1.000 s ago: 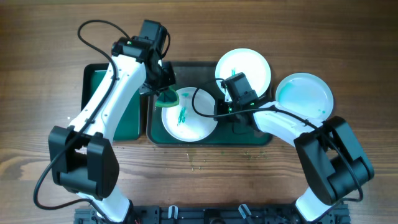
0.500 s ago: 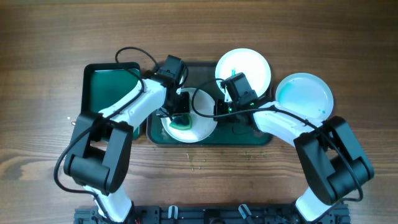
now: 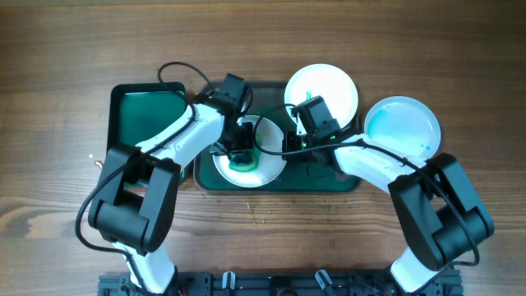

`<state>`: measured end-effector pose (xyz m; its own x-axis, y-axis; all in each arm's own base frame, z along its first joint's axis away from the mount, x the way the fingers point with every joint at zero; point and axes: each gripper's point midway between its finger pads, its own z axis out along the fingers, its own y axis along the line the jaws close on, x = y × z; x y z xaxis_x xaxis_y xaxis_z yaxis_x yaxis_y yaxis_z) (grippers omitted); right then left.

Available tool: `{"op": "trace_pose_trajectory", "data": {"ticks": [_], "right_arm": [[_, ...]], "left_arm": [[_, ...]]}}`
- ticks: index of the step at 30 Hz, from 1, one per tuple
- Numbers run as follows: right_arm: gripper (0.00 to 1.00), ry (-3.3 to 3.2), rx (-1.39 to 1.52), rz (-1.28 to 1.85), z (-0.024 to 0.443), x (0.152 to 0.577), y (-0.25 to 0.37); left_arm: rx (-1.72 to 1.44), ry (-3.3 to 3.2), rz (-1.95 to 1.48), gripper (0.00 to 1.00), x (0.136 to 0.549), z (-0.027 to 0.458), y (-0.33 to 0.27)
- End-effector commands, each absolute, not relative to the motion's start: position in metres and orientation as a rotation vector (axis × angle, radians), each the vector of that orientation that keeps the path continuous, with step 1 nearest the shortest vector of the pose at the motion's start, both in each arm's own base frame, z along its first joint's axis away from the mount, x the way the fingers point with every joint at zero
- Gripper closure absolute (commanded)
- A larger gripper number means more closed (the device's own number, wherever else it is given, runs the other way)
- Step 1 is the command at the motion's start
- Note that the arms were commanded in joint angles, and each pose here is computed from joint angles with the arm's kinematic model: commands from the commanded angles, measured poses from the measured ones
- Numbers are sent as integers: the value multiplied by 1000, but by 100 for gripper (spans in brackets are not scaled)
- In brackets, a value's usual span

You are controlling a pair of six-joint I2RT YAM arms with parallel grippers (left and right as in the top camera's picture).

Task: Clean dirty plates on tray and stack at the side
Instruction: 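Scrub the second plate with the sponge in the left gripper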

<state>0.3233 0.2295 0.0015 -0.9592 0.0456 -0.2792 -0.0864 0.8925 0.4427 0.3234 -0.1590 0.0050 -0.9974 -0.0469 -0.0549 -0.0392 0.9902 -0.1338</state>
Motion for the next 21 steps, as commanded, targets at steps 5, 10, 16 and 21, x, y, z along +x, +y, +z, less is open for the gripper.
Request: {"op": "trace_pose_trajectory", "data": {"ticks": [5,10,16,21], "right_arm": [[96,2799,-46,676,-5,321,231],[96,2800,-45,676,-5,320,231],[96,2799,-46,675,-5,321,231],[96,2797,-45,670,-5,321,231]], "left_arm": [[234,3180,-463,96,291,-6,-180],[511,3042,-733,96,295,5,-211],[29,2918,-129,96,360,-7,-155],[-351,2854,552,96,334,2,-66]]}}
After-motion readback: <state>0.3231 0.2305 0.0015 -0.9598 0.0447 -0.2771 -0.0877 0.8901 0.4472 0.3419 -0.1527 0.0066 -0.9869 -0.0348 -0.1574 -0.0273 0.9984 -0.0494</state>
